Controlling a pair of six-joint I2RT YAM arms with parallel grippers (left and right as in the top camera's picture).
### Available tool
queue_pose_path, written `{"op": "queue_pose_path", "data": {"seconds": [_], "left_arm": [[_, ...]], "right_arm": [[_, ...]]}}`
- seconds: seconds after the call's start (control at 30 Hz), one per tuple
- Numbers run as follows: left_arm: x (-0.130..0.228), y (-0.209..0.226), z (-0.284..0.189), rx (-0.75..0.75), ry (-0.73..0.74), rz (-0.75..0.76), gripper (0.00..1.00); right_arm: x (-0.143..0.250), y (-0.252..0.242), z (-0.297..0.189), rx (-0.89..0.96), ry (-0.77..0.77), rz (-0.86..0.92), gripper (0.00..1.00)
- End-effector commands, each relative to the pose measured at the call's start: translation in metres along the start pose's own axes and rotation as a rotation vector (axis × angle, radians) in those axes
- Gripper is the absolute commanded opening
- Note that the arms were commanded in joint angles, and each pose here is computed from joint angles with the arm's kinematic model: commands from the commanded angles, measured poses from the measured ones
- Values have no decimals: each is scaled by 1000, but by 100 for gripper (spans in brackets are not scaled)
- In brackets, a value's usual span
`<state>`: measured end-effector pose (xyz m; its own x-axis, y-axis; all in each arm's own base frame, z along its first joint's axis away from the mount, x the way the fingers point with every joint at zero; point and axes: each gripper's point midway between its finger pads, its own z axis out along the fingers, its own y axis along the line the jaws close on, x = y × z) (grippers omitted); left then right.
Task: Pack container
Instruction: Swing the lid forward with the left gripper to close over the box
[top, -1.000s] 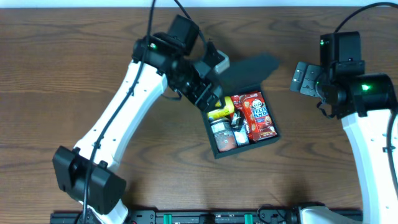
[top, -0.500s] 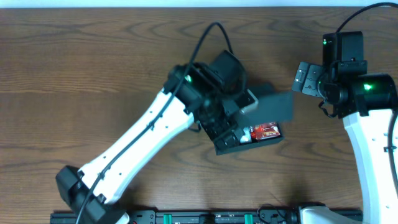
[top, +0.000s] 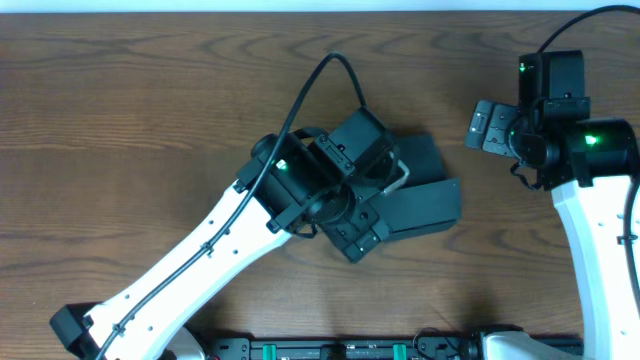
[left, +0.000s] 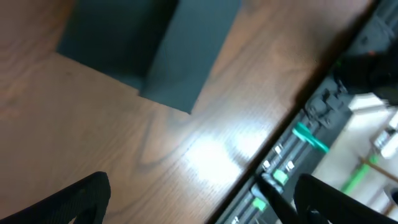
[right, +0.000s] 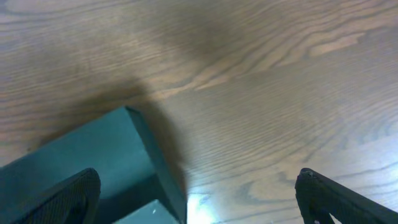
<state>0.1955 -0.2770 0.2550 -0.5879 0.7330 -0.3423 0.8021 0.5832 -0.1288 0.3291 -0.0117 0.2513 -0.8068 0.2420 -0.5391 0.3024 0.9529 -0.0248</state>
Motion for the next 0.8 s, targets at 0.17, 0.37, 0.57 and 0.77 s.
{"op": "queue_pose_path", "data": {"seconds": [0.17, 0.37, 0.57, 0.77], "left_arm": [[-41, 43, 47, -109, -32, -92, 95], [-69, 35, 102, 173, -38, -103, 95], [-56, 24, 133, 265, 66, -125, 95], [-36, -15, 132, 320, 162, -67, 95]], "right_arm": [[5, 6, -2, -57, 29, -25, 99], [7, 6, -2, -54, 37, -30, 99], [6, 6, -2, -55, 36, -38, 99], [2, 5, -1, -54, 17, -58, 99]]}}
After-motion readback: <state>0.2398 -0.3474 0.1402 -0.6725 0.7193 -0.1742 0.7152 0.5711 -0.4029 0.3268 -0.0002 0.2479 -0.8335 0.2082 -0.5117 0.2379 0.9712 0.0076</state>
